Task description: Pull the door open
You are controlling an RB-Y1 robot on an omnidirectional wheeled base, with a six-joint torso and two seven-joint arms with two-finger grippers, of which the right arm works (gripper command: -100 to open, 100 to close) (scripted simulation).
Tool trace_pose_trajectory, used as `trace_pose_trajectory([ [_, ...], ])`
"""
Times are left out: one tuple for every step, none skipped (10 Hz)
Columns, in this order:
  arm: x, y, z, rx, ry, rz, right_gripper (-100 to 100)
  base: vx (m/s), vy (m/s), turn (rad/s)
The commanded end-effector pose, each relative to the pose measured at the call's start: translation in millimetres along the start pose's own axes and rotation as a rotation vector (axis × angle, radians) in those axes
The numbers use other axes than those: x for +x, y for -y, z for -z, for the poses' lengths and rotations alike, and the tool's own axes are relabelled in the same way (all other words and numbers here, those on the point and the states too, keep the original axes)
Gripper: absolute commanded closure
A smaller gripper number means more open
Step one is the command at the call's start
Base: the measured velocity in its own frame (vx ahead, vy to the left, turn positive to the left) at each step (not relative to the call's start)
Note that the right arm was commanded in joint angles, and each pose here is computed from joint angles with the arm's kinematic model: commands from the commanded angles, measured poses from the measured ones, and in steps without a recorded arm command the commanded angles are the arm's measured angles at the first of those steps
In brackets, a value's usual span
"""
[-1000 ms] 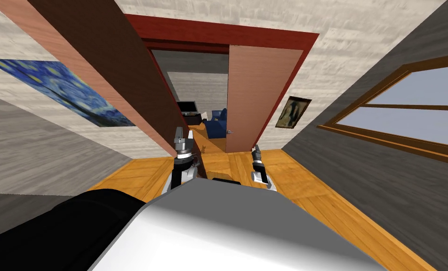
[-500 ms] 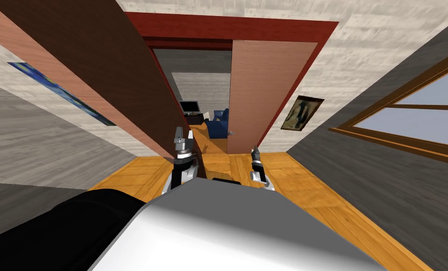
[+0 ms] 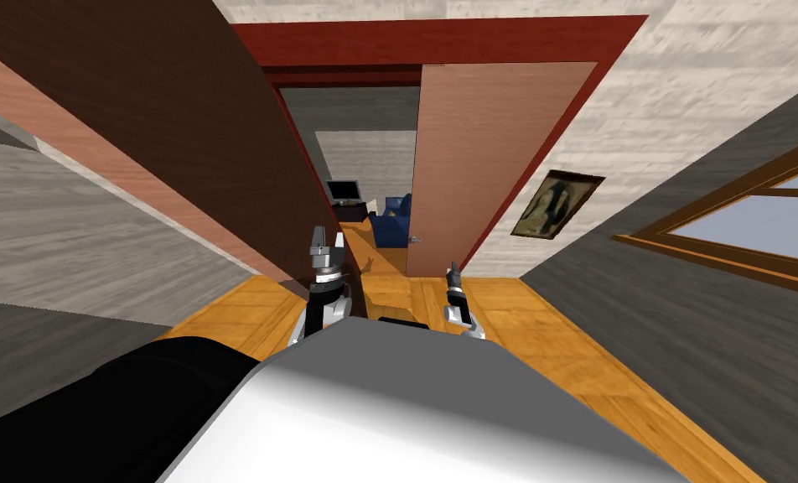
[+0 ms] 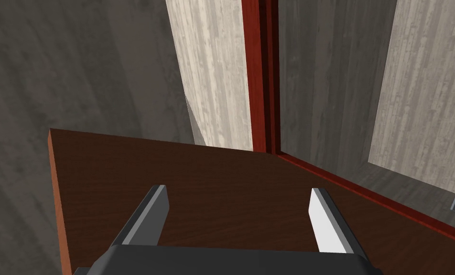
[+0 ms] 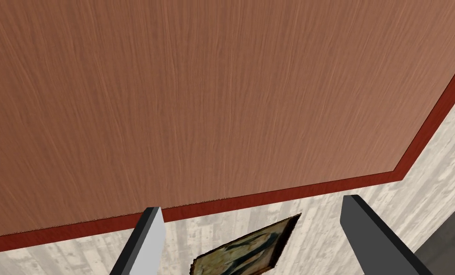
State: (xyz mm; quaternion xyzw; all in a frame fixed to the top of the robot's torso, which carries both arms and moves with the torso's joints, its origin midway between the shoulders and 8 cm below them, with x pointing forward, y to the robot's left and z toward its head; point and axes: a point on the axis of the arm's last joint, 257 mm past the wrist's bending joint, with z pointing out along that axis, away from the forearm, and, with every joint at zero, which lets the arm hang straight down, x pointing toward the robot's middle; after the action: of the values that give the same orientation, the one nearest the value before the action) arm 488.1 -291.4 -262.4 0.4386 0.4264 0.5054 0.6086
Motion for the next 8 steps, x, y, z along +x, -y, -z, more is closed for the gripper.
trace_pose_trajectory([
  [-0.9,10.3,0.3,0.016,0.008,-0.001,-100,0.09,-0.019,0.12],
  [-1.0,16.3,0.8,0.027,0.013,-0.002,-100,0.101,-0.026,0.104],
  [-1.0,16.3,0.8,0.027,0.013,-0.002,-100,0.07,-0.022,0.038],
  [-0.8,22.0,1.4,0.037,0.018,-0.003,-100,0.065,-0.017,0.069],
  [-0.5,27.5,2.2,0.047,0.023,-0.004,-100,0.08,-0.018,0.135],
  [-0.1,33.0,3.0,0.057,0.027,-0.006,-100,0.083,-0.016,0.13],
  [0.4,38.4,3.9,0.066,0.032,-0.007,-100,0.086,-0.017,0.092],
  [0.9,43.8,4.8,0.077,0.037,-0.009,-100,0.101,-0.028,0.096],
])
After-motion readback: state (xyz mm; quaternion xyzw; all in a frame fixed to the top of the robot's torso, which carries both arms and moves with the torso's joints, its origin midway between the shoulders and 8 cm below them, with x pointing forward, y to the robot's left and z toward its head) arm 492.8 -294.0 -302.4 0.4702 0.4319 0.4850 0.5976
